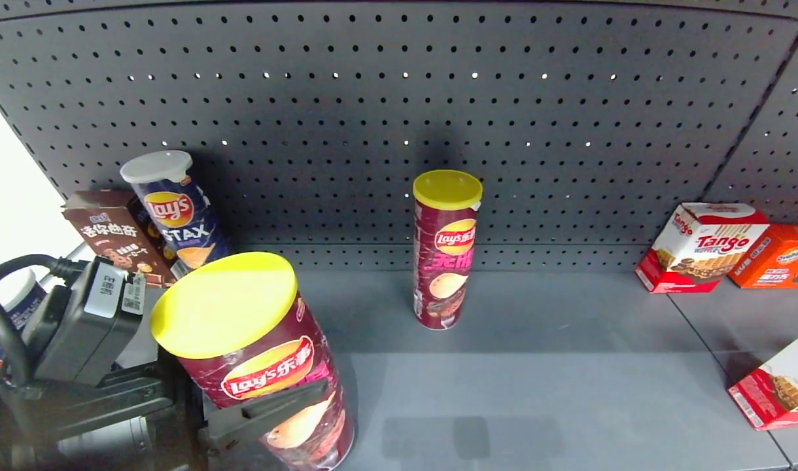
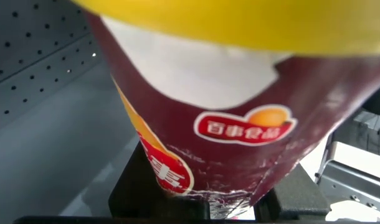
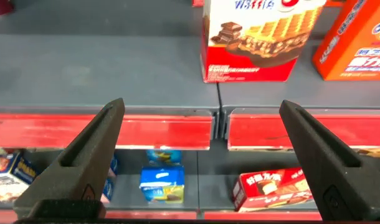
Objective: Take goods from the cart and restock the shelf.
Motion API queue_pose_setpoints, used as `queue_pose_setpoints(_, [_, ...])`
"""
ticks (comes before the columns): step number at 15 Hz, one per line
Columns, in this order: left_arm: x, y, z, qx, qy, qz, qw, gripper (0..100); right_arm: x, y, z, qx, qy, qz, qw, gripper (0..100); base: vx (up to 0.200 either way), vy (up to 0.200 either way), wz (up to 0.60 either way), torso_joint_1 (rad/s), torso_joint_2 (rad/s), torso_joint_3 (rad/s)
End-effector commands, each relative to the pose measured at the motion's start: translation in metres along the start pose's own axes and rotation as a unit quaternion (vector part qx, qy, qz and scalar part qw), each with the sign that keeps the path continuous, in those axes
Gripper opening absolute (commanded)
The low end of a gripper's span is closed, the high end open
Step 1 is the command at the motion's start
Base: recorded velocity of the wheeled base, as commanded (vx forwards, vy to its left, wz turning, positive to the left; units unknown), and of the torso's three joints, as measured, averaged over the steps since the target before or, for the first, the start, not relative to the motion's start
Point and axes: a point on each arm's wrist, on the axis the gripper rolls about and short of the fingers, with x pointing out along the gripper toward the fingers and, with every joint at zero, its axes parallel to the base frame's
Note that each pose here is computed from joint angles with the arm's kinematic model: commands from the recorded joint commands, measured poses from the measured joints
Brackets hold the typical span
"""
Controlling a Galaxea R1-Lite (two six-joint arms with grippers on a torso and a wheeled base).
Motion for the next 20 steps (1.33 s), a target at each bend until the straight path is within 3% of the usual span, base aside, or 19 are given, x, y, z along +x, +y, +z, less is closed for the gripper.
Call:
queue_pose_setpoints(1, [0.000,0.000,0.000,0.000,0.000,-0.001,1.0000,0,0.000,0.000,0.000,0.000,0.001,0.000,1.000,100,0.000,0.000,0.00,0.000,0.00,0.000])
queue_pose_setpoints(8, [-0.003,-0.001,0.004,0.006,-0.009,0.010,0.9999,0,0.000,0.000,0.000,-0.003,0.003,0.002,1.000,100,0.000,0.000,0.00,0.000,0.00,0.000])
queue_pose_setpoints(9, [-0.005,-0.002,0.003,0.005,-0.008,0.010,0.9999,0,-0.005,0.000,0.040,-0.005,-0.033,0.023,0.999,100,0.000,0.000,0.00,0.000,0.00,0.000])
queue_pose_setpoints(10, [-0.004,-0.002,0.004,0.005,-0.011,0.011,0.9999,0,0.015,0.001,0.081,-0.008,0.019,0.071,0.997,100,0.000,0.000,0.00,0.000,0.00,0.000])
queue_pose_setpoints(12, [-0.005,-0.003,0.001,0.003,-0.006,0.009,0.9999,0,0.007,0.002,0.081,-0.033,-0.005,0.100,0.994,100,0.000,0.000,0.00,0.000,0.00,0.000])
queue_pose_setpoints(14, [-0.005,-0.001,0.005,0.005,-0.013,0.012,0.9998,0,0.001,0.001,0.099,-0.036,-0.019,0.136,0.990,100,0.000,0.000,0.00,0.000,0.00,0.000])
queue_pose_setpoints(16, [-0.006,0.000,0.002,0.002,-0.008,0.017,0.9998,0,0.013,0.003,0.116,-0.036,-0.005,0.204,0.978,100,0.000,0.000,0.00,0.000,0.00,0.000])
queue_pose_setpoints(17, [-0.006,0.000,0.002,0.002,-0.008,0.017,0.9998,0,0.013,0.003,0.116,-0.036,-0.005,0.204,0.978,100,0.000,0.000,0.00,0.000,0.00,0.000])
queue_pose_setpoints(18, [-0.006,0.000,0.000,-0.001,-0.005,0.018,0.9998,0,0.034,0.007,0.140,-0.036,0.015,0.231,0.972,100,0.000,0.000,0.00,0.000,0.00,0.000])
queue_pose_setpoints(20, [-0.007,0.000,-0.002,-0.004,-0.001,0.018,0.9998,0,0.061,0.017,0.149,-0.048,0.030,0.295,0.954,100,0.000,0.000,0.00,0.000,0.00,0.000])
